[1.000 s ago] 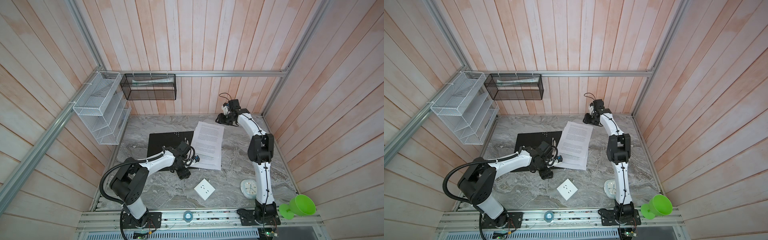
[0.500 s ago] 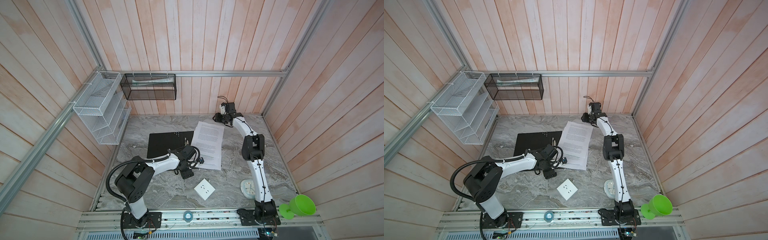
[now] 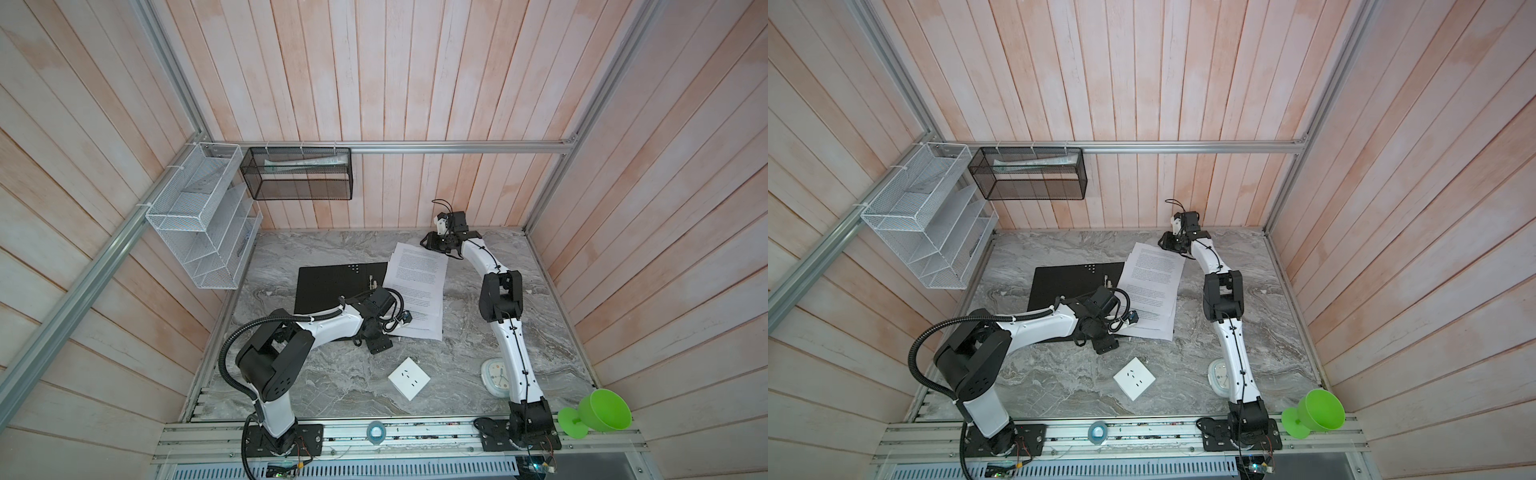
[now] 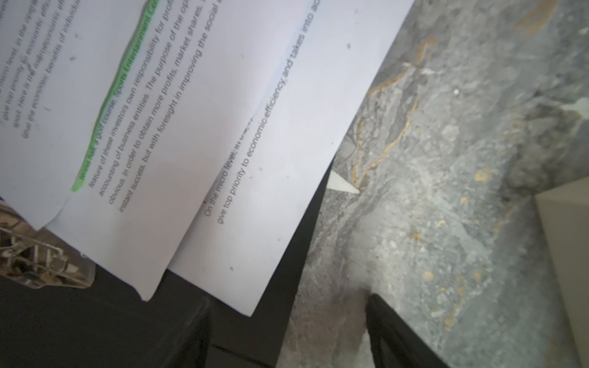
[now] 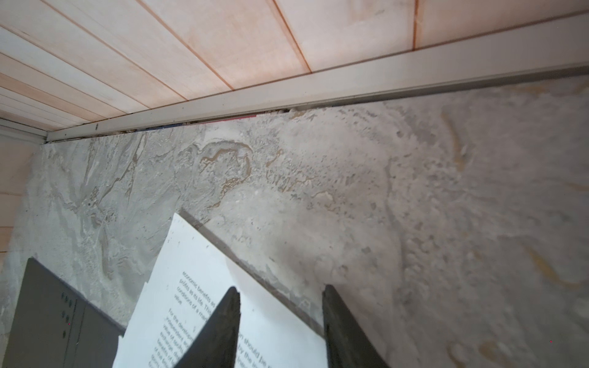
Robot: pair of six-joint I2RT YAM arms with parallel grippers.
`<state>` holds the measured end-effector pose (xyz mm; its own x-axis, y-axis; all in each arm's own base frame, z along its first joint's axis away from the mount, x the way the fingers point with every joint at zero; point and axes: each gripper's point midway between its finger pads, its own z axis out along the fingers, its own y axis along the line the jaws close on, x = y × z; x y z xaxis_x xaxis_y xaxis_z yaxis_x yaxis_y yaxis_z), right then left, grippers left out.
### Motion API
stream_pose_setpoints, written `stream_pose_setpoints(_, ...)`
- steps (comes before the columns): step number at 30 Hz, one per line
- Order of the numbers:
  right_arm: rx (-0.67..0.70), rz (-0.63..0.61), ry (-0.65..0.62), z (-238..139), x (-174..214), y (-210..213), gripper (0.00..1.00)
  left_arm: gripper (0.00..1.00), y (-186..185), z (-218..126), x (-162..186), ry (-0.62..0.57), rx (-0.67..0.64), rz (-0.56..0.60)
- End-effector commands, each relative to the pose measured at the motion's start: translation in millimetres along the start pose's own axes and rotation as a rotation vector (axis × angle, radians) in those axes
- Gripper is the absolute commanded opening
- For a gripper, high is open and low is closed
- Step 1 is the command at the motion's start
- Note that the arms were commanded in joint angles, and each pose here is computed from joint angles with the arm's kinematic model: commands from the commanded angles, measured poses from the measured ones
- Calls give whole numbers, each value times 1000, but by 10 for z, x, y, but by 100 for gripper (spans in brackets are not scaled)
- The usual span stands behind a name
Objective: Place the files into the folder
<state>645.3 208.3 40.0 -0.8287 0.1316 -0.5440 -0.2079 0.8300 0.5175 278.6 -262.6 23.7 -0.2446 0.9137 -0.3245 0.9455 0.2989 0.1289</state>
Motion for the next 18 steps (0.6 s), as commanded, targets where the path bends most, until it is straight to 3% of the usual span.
stream_pose_setpoints(1,3,37,180,145,538,-66,44,78,16,66,-27,-3,-10,-7)
stream_pose_setpoints(18,-147,-25,338,-163,794,388,38,78,41,94,-37,-1,-16,-28)
